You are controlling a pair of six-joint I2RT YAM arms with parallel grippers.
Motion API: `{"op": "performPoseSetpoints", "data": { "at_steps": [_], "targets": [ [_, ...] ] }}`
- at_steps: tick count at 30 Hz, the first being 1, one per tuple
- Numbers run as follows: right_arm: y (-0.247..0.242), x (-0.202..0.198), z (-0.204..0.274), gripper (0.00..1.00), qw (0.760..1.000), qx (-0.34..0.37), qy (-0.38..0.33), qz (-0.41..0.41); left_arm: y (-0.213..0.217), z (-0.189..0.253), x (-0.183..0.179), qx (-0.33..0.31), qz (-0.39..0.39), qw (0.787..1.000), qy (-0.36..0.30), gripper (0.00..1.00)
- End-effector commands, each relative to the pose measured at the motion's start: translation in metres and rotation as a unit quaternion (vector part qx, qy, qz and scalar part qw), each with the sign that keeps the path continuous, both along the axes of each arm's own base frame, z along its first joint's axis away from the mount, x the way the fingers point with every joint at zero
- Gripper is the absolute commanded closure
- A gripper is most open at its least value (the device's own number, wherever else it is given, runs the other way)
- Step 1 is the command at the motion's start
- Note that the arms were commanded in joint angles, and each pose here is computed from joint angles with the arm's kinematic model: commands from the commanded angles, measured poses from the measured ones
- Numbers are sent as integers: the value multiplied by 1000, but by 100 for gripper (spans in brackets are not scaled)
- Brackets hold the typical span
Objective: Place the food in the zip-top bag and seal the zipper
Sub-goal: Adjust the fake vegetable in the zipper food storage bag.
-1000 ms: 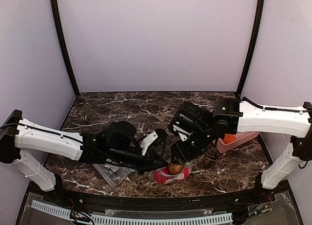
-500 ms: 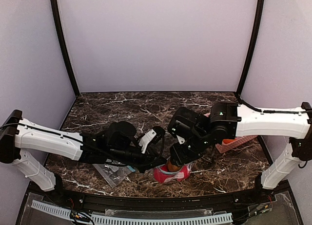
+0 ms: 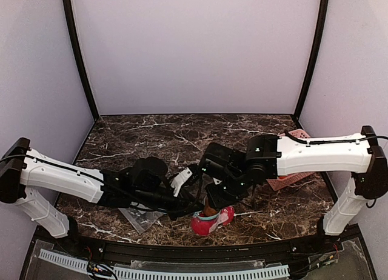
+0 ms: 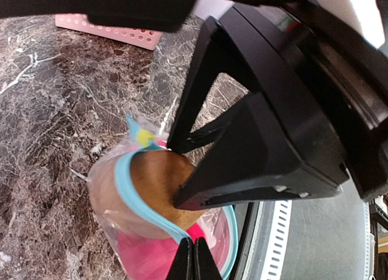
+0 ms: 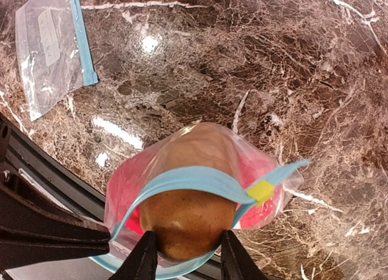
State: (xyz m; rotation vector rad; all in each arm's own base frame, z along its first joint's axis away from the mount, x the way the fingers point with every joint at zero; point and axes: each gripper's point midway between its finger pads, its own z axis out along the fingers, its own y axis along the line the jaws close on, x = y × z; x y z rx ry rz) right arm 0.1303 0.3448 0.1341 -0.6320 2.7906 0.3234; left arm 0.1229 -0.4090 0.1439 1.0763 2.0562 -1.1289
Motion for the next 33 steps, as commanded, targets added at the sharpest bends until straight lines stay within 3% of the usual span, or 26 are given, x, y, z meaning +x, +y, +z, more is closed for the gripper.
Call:
{"op": "performPoseSetpoints", "data": {
  "at_steps": [1, 6, 19, 24, 33],
  "targets": [
    [1, -1, -24, 69, 999, -34, 8, 3, -11, 28, -11, -48, -43, 998, -18, 99],
    [0, -7, -40, 74, 997, -63, 29, 20, -11, 28, -8, -45, -38, 998, -27, 99],
    [-31, -42, -77, 74, 984, -140, 85, 63, 1, 43, 19, -45, 40, 995, -74, 99],
    [-32, -44, -82, 73, 984, -143, 89, 63, 4, 53, 20, -61, 48, 994, -79, 99],
    [-49, -47, -78, 73, 979, -171, 92, 66, 17, 52, 34, -34, 90, 992, -78, 99]
  ]
}}
